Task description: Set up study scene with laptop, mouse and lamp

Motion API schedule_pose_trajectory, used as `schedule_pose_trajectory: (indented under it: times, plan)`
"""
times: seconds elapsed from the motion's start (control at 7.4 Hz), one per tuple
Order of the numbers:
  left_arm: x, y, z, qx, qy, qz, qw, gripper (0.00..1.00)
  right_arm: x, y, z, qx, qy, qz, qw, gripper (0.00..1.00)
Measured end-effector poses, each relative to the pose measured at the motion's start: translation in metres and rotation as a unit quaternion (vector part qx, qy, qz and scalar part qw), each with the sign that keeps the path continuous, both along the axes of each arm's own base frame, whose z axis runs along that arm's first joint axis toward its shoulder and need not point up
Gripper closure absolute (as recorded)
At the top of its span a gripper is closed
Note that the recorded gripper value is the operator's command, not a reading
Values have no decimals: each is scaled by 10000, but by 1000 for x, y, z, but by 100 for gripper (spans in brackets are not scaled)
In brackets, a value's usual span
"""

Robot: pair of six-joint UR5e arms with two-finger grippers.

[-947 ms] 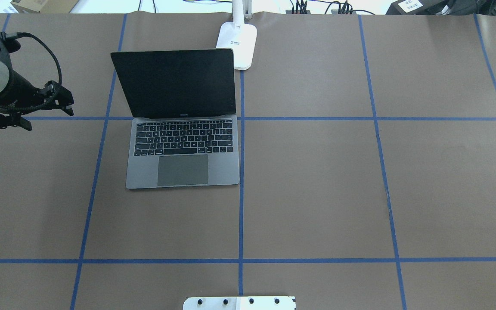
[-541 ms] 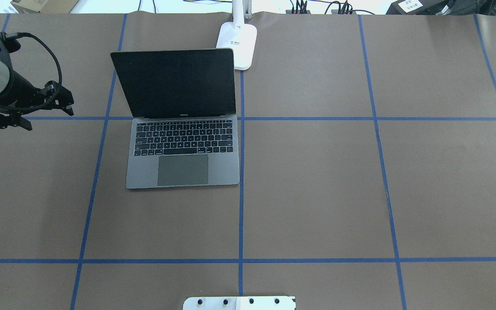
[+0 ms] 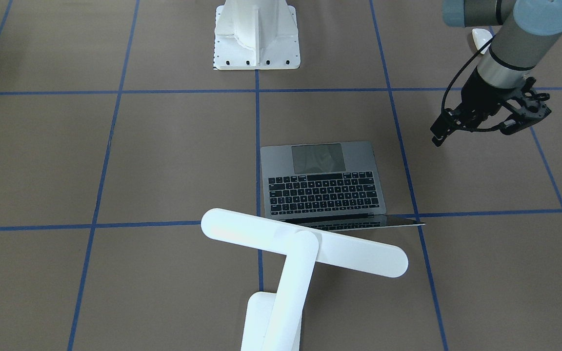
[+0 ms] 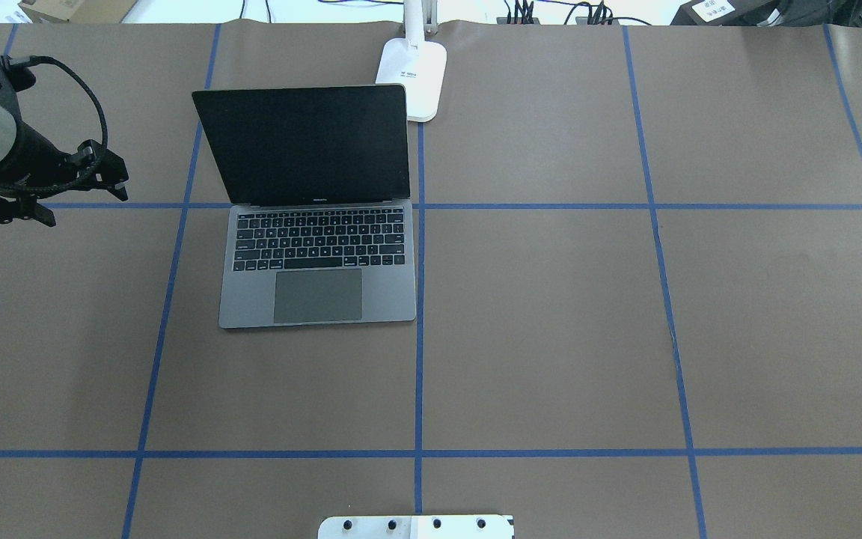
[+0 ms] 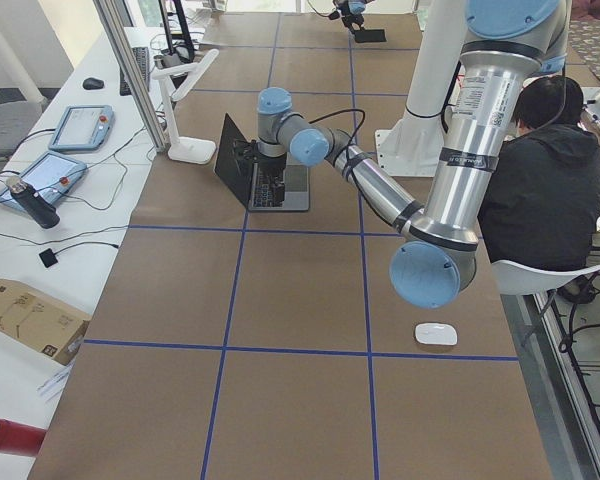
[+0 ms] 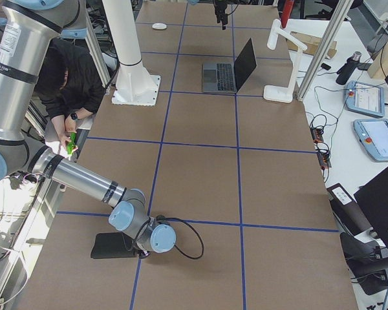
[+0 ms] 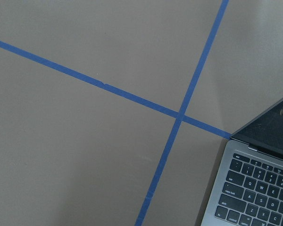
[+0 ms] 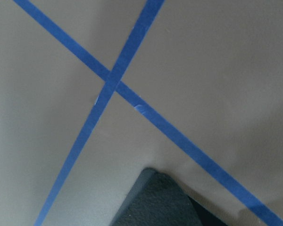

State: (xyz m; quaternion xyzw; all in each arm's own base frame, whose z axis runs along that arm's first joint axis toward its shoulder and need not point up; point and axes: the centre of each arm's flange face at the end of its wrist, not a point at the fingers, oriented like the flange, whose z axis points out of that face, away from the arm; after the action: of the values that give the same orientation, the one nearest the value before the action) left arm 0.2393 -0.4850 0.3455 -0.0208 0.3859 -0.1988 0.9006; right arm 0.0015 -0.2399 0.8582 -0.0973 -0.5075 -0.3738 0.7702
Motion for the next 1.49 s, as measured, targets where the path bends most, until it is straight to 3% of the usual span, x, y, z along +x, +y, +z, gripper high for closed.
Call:
schedule_pose_trajectory:
  times: [0.14, 0.27, 0.41, 0.95, 1.22, 1.49]
  plan:
    - [0, 0, 0, 0, 0, 0, 10000, 0, 0, 2, 3, -39, 6, -10, 10000, 1]
    - [0, 0, 0, 5, 1, -1, 10000, 0, 0, 4, 6, -71, 11, -20, 10000, 42]
    - [0, 0, -1, 10, 2, -3, 10000, 0, 0, 5, 7, -88, 12, -24, 10000, 99]
    - [0, 0, -1, 15, 5, -3, 10000, 0, 0, 10, 9, 18, -209, -73, 9998, 100]
    - [0, 0, -2, 17, 5, -8, 10000, 0, -3, 16, 9, -272, -431, 149, 9986, 100]
    - [0, -1, -2, 21, 3, -7, 10000, 0, -9, -2, -18, -495, -574, 381, 9964, 100]
